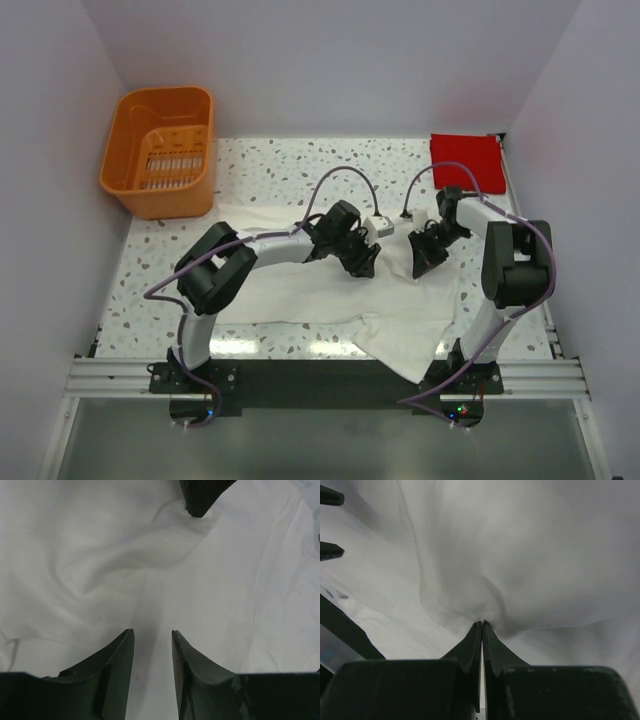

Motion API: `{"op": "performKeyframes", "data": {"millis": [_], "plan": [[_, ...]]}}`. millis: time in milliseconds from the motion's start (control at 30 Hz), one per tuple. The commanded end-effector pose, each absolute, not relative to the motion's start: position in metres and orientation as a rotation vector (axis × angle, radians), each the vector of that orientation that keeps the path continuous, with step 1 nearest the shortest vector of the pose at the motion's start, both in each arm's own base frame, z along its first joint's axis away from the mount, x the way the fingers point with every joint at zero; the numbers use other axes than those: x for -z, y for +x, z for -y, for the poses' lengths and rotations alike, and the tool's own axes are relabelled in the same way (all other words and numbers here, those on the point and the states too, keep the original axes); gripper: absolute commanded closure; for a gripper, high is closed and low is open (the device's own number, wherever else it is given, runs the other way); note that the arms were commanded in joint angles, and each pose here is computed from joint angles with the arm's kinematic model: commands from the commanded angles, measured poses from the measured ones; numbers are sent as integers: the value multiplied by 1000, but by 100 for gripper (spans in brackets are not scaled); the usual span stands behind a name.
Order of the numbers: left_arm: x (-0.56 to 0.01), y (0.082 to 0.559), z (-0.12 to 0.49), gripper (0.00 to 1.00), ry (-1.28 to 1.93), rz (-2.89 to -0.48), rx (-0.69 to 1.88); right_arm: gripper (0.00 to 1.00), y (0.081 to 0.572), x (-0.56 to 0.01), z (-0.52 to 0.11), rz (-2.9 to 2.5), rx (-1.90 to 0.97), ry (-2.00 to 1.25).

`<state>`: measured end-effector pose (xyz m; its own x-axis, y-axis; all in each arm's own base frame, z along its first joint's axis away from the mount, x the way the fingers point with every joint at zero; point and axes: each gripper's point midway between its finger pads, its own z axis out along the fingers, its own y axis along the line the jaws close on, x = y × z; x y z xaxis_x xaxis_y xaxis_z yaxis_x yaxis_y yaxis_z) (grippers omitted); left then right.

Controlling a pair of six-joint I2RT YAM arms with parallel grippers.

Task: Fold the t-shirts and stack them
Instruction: Fold the tshirt

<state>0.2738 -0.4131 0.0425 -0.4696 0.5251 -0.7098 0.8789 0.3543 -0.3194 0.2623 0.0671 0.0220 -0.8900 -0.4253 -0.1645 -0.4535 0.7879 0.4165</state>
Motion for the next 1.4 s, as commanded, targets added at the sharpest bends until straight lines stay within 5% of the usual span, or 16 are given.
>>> {"op": "performKeyframes", "data": {"millis": [0,633,1033,1367], "plan": [[-58,287,425,59,1284,-1980,860,100,273,-26,-70,-2882,-693,-727],[-26,302,414,67,1392,-1985,690,100,274,-22,-68,-2896,-682,-727],[-24,302,411,96,1409,-1980,673,100,274,-21,-68,-2899,-682,-729],[-25,298,412,100,1440,-1960,695,100,273,-20,-67,-2900,-681,-740]]}}
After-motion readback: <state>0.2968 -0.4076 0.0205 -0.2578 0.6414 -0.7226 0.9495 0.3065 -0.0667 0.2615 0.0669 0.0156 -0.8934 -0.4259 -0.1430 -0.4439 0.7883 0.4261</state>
